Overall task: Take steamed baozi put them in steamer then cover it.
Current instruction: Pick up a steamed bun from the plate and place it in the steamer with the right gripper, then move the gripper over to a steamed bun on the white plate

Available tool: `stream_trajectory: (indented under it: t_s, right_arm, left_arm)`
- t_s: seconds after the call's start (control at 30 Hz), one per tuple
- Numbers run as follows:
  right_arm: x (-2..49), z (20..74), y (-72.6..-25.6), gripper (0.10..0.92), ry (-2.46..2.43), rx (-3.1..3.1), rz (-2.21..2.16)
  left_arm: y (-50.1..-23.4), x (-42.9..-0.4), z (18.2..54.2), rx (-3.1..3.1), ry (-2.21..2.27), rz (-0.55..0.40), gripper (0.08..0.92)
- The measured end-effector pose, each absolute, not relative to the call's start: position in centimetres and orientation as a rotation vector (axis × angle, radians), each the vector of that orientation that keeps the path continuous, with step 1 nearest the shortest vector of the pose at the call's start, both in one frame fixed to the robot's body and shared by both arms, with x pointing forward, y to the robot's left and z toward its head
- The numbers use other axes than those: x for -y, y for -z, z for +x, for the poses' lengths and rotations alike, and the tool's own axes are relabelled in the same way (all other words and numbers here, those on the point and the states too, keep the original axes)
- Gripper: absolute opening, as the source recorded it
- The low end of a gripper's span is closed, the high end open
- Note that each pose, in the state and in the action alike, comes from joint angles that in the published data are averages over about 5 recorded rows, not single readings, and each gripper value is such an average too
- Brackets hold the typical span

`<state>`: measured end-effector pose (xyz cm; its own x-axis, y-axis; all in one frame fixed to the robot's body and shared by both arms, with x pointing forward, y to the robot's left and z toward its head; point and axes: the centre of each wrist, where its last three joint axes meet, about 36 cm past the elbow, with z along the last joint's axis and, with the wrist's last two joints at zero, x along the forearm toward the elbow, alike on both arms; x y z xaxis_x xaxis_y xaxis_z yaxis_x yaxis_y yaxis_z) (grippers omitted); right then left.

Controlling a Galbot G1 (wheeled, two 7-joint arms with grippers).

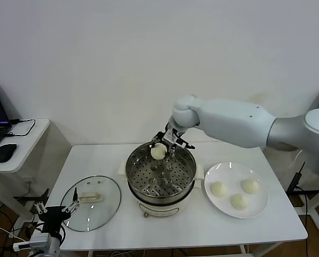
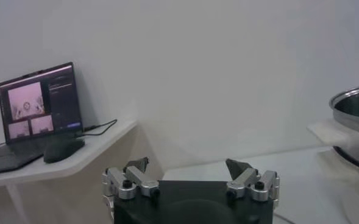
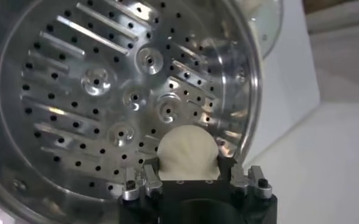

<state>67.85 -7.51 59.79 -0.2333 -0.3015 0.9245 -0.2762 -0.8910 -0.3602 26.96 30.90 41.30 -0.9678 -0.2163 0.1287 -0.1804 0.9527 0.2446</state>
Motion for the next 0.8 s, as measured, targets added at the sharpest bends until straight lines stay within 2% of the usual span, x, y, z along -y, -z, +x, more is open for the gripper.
stream_trajectory:
  t_s: [0.27, 0.37, 0.53, 0.8]
  right_arm:
    - [7.2, 68.3, -57.9, 0.609, 2.339, -0.624, -1.917]
    - [7.1, 68.4, -57.4, 0.660, 2.328, -0.608, -1.912]
    - [7.3, 68.5, -57.5, 0.789, 2.319, -0.609, -1.903]
    - [8.3, 68.0, -61.6, 0.822, 2.330, -0.822, -1.900]
  left_arm:
    - [-41.5, -30.7, 26.9, 2.955, 0.342, 0.299, 0.823]
    - [-41.6, -30.7, 26.9, 2.957, 0.340, 0.300, 0.823]
    - [-41.7, -30.5, 27.0, 2.958, 0.334, 0.301, 0.823]
    - [-42.3, -30.6, 27.0, 2.967, 0.345, 0.298, 0.823]
